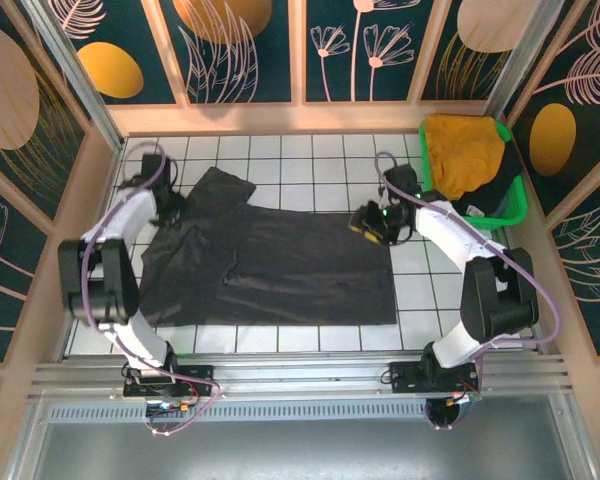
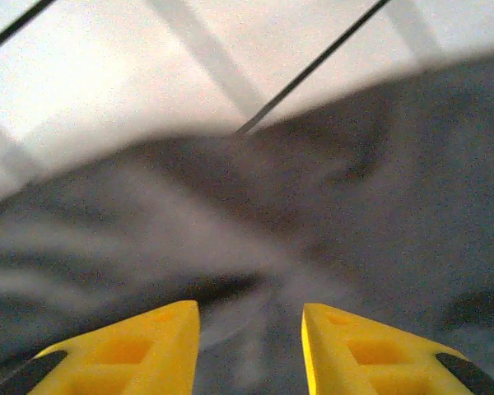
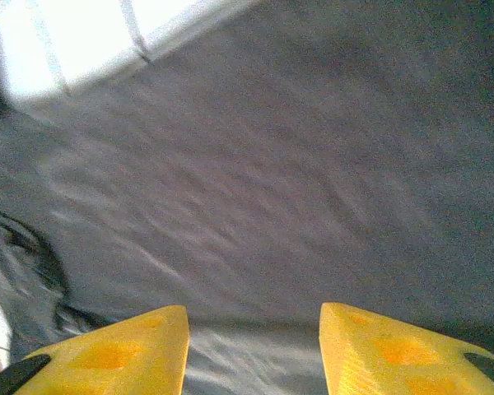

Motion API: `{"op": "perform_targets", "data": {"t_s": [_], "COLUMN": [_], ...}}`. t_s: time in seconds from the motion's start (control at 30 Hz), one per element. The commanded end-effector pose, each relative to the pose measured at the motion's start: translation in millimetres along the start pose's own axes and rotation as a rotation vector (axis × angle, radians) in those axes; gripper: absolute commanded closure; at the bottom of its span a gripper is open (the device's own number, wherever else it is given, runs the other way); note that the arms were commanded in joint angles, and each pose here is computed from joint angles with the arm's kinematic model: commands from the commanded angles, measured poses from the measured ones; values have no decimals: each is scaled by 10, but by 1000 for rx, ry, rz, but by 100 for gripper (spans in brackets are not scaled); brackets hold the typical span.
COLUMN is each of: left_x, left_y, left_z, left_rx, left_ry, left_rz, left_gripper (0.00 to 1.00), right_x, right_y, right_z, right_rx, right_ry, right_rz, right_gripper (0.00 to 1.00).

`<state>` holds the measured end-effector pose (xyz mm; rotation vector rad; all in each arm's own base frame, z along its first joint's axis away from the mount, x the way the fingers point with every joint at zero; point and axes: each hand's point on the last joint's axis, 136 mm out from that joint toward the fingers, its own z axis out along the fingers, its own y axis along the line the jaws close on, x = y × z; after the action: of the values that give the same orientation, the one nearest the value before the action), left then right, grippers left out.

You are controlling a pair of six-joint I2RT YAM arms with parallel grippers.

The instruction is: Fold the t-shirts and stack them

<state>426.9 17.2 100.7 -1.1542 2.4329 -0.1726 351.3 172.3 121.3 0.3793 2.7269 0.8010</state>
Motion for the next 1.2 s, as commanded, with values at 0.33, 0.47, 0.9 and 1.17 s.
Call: {"op": "perform_targets", "data": {"t_s": [0.33, 0.47, 0.9, 1.17], "left_x": [-829, -881, -565, -149], "left_y": [-1181, -1322, -1346, -1194], "left_z": [1025, 1210, 1735, 1918], "left_rx": [36, 55, -70, -144], "left_ry": [-107, -168, -179, -62], "left_rz": [250, 294, 405, 470], "left_gripper": [62, 61, 42, 50], "right_x": [-1128, -1110, -932, -952], "right_y": [794, 768, 482, 421], "right_z": [-56, -87, -102, -80], "right_rx": [-202, -209, -188, -180], "right_ry": [-208, -205, -174, -176], "right_rz": [-74, -59, -19, -8], "right_gripper": [53, 53, 53, 54]}}
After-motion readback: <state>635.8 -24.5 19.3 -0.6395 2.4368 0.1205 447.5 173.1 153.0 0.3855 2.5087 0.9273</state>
